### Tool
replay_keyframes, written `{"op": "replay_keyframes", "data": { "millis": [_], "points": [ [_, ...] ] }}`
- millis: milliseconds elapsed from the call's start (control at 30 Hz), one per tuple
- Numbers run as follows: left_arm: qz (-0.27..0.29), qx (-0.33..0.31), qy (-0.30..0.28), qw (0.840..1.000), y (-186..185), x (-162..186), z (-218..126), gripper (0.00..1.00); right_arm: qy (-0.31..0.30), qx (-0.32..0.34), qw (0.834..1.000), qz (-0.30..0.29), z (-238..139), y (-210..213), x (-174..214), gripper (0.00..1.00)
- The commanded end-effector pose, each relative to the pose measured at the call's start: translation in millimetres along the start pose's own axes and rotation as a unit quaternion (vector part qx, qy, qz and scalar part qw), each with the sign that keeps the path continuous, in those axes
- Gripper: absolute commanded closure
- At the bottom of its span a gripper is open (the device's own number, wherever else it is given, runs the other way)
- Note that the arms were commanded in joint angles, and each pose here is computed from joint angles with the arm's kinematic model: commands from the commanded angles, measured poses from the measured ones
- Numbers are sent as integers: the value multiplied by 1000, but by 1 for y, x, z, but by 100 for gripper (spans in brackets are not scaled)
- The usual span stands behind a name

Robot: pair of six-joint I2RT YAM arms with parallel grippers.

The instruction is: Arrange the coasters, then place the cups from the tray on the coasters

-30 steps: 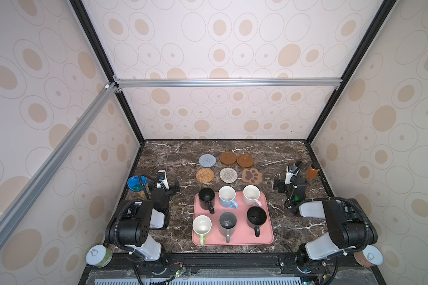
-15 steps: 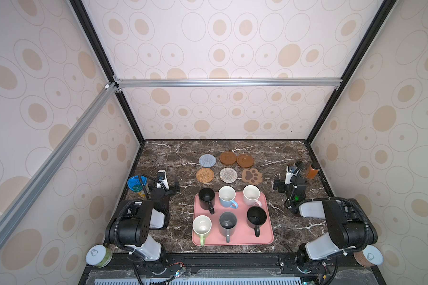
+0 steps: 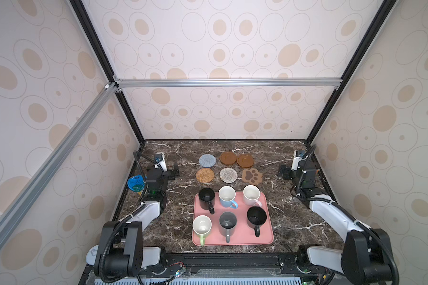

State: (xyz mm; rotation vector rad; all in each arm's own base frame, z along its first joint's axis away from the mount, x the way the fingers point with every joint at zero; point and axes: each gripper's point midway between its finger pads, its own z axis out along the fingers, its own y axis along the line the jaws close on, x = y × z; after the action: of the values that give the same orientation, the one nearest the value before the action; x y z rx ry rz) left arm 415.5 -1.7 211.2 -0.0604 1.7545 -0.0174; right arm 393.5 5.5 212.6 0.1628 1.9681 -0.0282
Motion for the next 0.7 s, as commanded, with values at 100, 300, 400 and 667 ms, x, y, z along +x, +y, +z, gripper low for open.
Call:
{"op": "replay_keyframes", "data": {
  "millis": [100,300,400,667],
  "points": [
    [-79,98,195,973,-51,62,-1,0,214,2,973,90,-34,6,62,0],
    [-83,143,253,953,-103,71,22,0,269,-97,948,141,-51,45,76,0],
    [-82,175,281,940,-132,78,34,0,286,-148,937,139,-63,64,82,1],
    [-66,221,357,905,-197,115,53,0,305,-162,930,124,-89,73,90,1]
  ]
}}
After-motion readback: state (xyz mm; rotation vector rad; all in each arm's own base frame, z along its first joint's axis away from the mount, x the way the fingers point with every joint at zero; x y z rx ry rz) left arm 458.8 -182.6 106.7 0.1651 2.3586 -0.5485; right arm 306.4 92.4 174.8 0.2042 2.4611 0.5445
